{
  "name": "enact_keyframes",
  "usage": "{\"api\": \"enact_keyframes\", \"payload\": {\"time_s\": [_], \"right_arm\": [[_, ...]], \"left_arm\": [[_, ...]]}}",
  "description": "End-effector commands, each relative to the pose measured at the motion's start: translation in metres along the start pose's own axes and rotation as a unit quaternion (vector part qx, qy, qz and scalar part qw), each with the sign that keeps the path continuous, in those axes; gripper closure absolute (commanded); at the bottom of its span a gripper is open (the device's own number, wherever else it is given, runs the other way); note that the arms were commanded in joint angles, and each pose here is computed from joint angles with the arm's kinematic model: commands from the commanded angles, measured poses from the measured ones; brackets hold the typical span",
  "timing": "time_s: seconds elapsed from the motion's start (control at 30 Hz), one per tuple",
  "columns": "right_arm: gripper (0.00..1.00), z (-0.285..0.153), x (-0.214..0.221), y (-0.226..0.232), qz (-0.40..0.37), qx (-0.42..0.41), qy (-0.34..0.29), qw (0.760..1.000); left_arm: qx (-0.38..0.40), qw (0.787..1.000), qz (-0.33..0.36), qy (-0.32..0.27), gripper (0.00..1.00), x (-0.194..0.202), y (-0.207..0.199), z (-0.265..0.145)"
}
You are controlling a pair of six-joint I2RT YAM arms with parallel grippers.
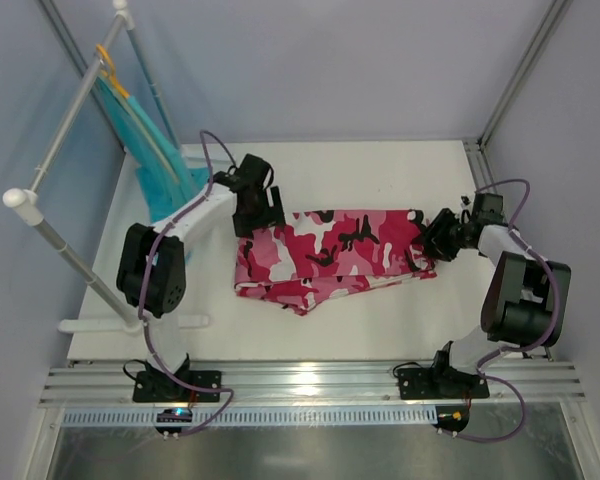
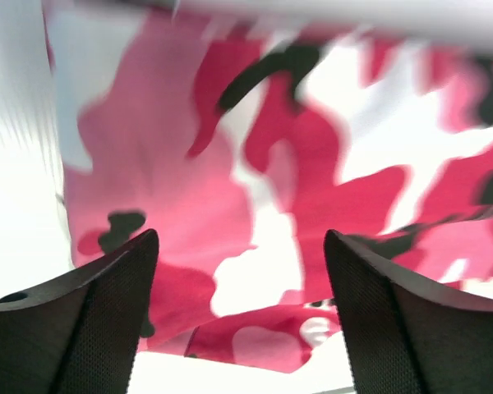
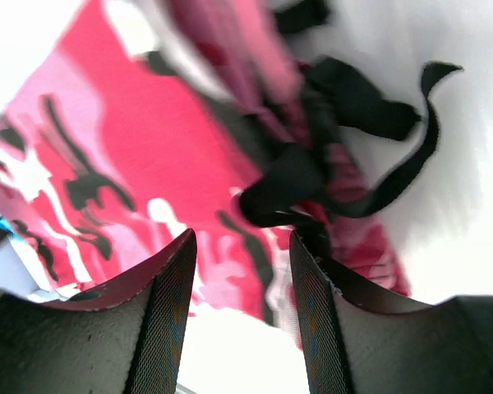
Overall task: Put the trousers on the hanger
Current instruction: Grab a hanger with the left arm
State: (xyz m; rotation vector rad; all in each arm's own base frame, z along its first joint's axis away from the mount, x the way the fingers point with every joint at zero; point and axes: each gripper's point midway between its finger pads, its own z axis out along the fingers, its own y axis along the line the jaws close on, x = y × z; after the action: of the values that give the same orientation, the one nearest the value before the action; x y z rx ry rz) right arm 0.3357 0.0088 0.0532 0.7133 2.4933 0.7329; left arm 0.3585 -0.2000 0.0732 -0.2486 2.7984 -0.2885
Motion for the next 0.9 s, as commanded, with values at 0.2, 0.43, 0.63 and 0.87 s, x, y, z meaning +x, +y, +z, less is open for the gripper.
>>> {"api": "enact_keyframes", "payload": {"time_s": [0.2,0.43,0.63,0.87], "right_arm": [[0.47,-0.011,-0.035,0.089,-0.083,-0.103,-0.045,0.990],[0.47,0.035,-0.034,0.011,-0.021,-0.026,-0.018,0.999],[0.47,0.035,-0.035,-0.022,0.002,0.010,-0.021,1.000],[0.47,0.000,-0.044,0.006,-0.027,0.004,-0.046,0.999]], "left_arm": [[0.015,0.997,0.020,-0.068,0.68,-0.075,-0.018,0.004],[-0.029,0.997,0.002,-0.066,0.95,-0.085,0.007,0.044],[-0.024,0.997,-0.002,-0.074,1.00,-0.099,0.013,0.061],[-0.013,0.994,0.027,-0.101,0.74,-0.109,-0.012,-0.006]]}}
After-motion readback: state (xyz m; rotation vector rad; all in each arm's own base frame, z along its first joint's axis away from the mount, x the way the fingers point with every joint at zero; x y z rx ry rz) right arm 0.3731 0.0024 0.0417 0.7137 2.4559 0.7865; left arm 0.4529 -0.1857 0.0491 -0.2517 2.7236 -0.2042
